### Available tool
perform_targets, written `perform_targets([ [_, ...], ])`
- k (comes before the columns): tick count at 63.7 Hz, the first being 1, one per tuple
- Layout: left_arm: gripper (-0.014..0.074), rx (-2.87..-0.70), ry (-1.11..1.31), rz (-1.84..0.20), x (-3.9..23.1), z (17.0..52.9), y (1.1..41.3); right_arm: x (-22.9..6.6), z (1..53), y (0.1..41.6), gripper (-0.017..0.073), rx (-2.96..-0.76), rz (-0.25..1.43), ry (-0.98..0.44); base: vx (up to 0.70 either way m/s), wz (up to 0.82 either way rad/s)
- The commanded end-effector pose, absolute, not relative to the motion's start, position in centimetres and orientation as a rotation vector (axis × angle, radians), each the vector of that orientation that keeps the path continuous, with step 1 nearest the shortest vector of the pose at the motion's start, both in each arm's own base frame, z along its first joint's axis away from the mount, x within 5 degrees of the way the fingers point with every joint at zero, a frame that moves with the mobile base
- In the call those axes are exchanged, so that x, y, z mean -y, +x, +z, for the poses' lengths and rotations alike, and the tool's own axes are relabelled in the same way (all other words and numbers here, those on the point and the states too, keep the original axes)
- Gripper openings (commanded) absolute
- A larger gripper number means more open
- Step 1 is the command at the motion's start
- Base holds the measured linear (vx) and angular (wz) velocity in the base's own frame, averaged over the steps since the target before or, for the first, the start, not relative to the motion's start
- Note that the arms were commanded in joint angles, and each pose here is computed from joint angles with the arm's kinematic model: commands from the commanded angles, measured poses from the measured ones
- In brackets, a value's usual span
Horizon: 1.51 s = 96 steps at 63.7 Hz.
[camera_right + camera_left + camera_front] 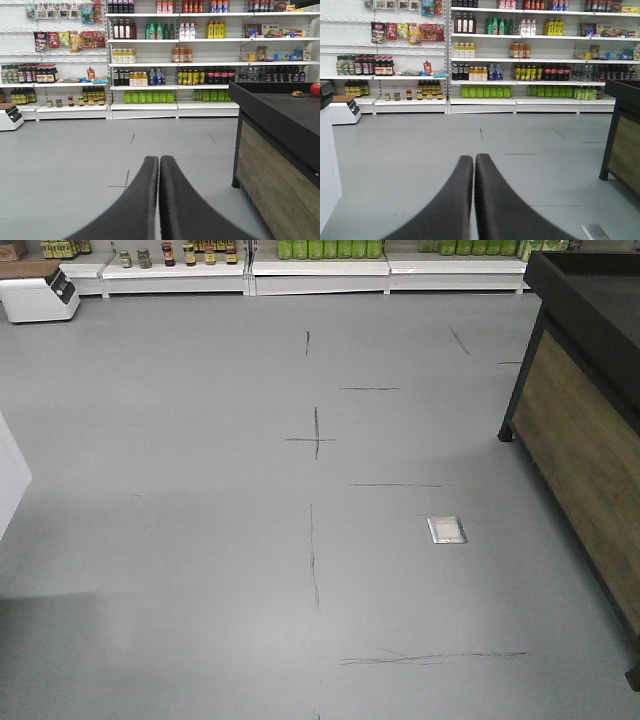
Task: Pick three apples into basket with both arms
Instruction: 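Drive the base forward across the grey floor toward the fruit tables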
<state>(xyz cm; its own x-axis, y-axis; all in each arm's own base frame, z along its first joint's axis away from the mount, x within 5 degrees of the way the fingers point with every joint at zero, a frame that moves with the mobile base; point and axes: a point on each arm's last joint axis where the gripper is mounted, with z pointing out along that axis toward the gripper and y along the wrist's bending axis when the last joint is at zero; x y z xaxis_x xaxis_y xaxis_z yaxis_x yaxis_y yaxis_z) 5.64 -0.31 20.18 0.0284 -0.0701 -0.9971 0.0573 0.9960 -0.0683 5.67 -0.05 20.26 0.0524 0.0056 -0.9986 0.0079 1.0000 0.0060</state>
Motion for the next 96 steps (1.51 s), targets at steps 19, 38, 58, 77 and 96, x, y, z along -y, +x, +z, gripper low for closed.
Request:
perform_targets([
  [19,-0.0006,-1.472,-0.019,-0.111,0.31,20.16,5.59,0.04,20.49,5.6,-0.0009,-1.45,-0.011,0.002,0.0,0.0],
  [38,-0.0006,-1.472,-0.019,-0.111,0.31,20.16,5.59,0.04,20.49,5.6,-0.0009,-1.45,-0.011,0.002,0.0,0.0],
  [58,-0.0006,-1.472,-0.019,-0.111,0.31,20.16,5.59,0.04,20.51,5.6,-0.0009,-1.448,-0.01,0.002,0.0,0.0],
  [77,-0.0006,-1.472,-0.019,-0.111,0.31,20.16,5.59,0.04,20.51,5.6,-0.0009,-1.448,-0.01,0.002,0.02,0.02],
  [96,-0.0006,-1.472,-0.019,-0.111,0.31,20.16,5.59,0.04,20.51,5.6,-0.0009,-1.448,-0.01,0.002,0.09,0.04],
])
